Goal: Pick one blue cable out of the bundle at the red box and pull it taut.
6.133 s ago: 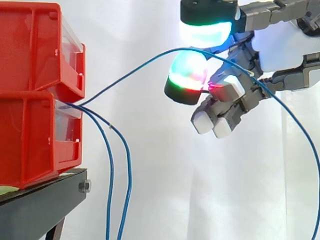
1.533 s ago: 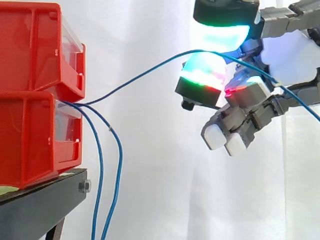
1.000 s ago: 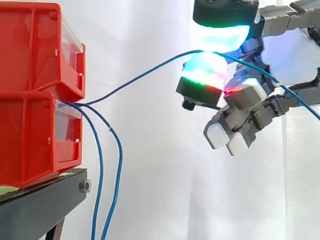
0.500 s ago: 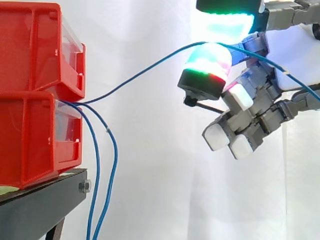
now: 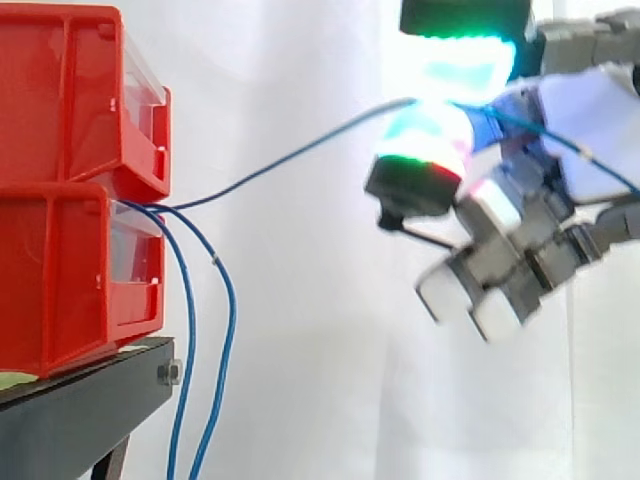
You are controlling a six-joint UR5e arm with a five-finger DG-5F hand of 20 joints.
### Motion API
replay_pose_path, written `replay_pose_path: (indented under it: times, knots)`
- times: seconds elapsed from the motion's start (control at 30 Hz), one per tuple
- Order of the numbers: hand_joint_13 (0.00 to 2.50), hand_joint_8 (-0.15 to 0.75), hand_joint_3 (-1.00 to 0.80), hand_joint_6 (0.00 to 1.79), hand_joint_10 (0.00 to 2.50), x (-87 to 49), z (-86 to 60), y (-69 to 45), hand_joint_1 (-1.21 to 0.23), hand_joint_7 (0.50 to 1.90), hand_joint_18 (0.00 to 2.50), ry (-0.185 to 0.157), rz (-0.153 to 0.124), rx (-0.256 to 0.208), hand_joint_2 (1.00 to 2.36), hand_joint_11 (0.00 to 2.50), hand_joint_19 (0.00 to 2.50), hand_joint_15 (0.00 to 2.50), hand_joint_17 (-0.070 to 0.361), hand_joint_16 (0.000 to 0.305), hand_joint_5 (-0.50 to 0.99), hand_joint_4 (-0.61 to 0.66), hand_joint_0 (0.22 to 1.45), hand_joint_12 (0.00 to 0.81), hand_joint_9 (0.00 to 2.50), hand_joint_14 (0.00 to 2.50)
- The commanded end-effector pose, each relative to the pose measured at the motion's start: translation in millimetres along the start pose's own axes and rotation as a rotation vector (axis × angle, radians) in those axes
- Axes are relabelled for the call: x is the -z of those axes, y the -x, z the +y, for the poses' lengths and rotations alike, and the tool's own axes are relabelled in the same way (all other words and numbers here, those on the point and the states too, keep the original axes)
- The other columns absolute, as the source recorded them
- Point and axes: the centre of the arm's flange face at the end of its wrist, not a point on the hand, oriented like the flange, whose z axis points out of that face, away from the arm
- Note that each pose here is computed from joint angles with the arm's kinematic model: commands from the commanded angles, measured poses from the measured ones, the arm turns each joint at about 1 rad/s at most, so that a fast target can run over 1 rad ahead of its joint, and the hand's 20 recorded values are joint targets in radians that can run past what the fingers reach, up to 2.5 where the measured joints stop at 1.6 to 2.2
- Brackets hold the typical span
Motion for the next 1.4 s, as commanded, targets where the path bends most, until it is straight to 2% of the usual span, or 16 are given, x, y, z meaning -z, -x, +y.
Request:
replay_pose_path:
  times: [0.0,0.1,0.17,0.2,0.3,0.4,0.73,1.37]
  knots:
    - [0.77,0.422,0.09,0.94,0.01,3.8,-41.5,-1.7,-0.92,1.25,0.76,-0.046,0.005,-0.024,1.13,0.57,0.33,0.33,0.123,0.054,-0.07,-0.16,0.67,0.425,1.03,0.01]
    - [0.77,0.420,0.09,0.94,0.01,3.1,-63.0,-4.6,-0.92,1.24,0.76,-0.028,0.002,-0.077,1.13,0.57,0.34,0.33,0.123,0.055,-0.07,-0.16,0.67,0.426,1.03,0.01]
    - [0.77,0.423,0.09,0.94,0.01,2.8,-71.5,-5.5,-0.92,1.24,0.76,-0.017,0.001,-0.091,1.14,0.57,0.34,0.33,0.123,0.055,-0.07,-0.16,0.67,0.427,1.03,0.01]
    - [0.77,0.424,0.08,0.94,0.01,2.0,-78.1,-6.6,-0.92,1.24,0.76,-0.001,0.002,-0.096,1.15,0.56,0.34,0.33,0.123,0.055,-0.07,-0.16,0.67,0.427,1.03,0.01]
    - [0.77,0.422,0.08,0.94,0.01,-2.4,-78.1,-8.4,-0.92,1.24,0.76,0.051,-0.001,-0.101,1.15,0.56,0.34,0.33,0.124,0.055,-0.07,-0.16,0.67,0.427,1.02,0.01]
    - [0.77,0.425,0.08,0.94,0.01,-5.2,-74.7,-9.5,-0.92,1.24,0.76,0.081,-0.004,-0.088,1.17,0.56,0.33,0.33,0.124,0.055,-0.07,-0.16,0.66,0.426,1.03,0.01]
    - [0.77,0.420,0.07,0.94,0.01,-5.3,-74.5,-9.6,-0.92,1.25,0.76,0.083,-0.006,-0.044,1.19,0.56,0.34,0.34,0.124,0.055,-0.07,-0.16,0.66,0.426,1.03,0.01]
    - [0.78,0.428,0.04,0.94,0.01,-5.3,-74.5,-9.6,-0.91,1.24,0.75,0.083,-0.006,-0.044,1.28,0.56,0.36,0.35,0.126,0.056,-0.07,-0.16,0.63,0.431,1.03,0.01]
